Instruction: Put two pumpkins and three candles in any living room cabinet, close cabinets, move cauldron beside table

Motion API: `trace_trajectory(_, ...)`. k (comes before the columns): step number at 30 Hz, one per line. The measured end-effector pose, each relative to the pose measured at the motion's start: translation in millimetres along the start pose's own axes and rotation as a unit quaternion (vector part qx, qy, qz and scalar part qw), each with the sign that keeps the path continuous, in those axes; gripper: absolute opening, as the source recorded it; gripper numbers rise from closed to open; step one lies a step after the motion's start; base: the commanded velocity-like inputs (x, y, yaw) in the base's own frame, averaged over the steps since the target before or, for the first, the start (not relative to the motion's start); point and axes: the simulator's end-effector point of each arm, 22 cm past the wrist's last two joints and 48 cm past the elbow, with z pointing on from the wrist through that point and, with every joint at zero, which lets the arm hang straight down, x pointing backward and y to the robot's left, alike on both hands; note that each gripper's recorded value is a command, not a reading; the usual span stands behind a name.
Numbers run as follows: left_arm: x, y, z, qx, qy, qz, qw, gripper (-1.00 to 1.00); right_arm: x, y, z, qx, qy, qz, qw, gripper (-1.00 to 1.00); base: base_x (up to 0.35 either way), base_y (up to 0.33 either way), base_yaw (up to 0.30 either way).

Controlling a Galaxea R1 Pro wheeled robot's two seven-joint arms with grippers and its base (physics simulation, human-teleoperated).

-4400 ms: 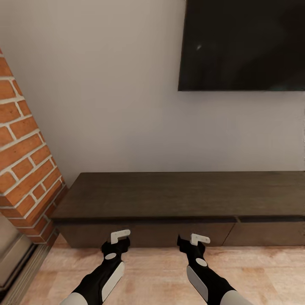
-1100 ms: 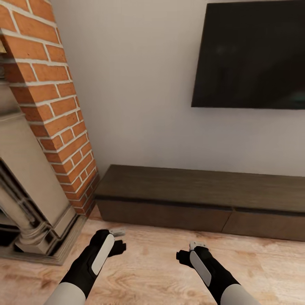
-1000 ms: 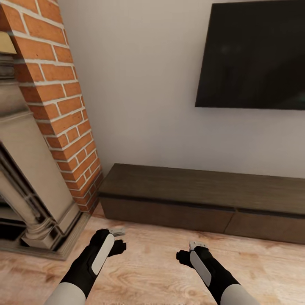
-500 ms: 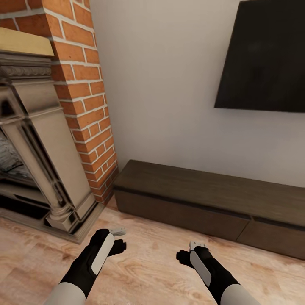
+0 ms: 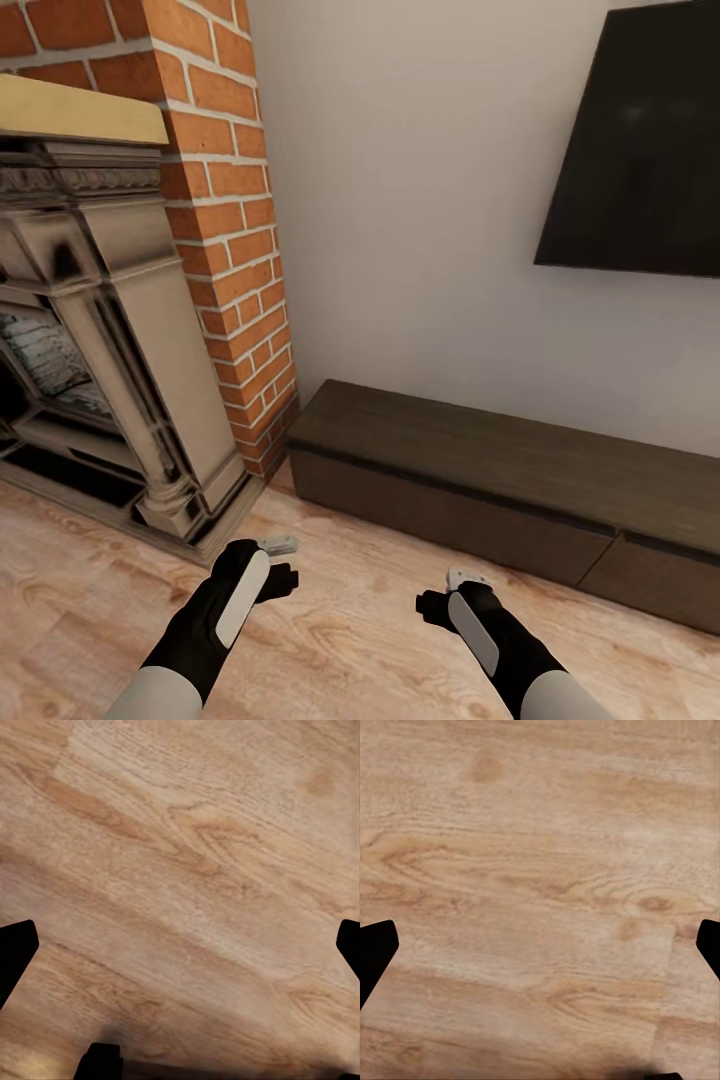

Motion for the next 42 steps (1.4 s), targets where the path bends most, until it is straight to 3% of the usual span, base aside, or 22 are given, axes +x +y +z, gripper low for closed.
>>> trace_trajectory(13,-9.7,-0.4,-22.9,-0.001,0.001,0.000,1.0000,1.00,-11.5,3.3,-22.9,0.000,0.000,0.000,1.0000,1.00,0.000,0.000,0.001)
trace_trajectory(23,-10.2,-0.6,-23.4,0.000,0.001,-0.001,1.0000,1.00,-13.2,2.6,-22.9,0.003,-0.004,-0.003,1.0000,1.00,0.000,0.000,0.024)
trace_trajectory(42,-11.8,0.4,-25.6,-0.001,-0.002,0.001,1.0000,1.00,-15.9,3.2,-25.2,0.003,-0.008,-0.006,0.9999,1.00,0.000,0.000,0.261)
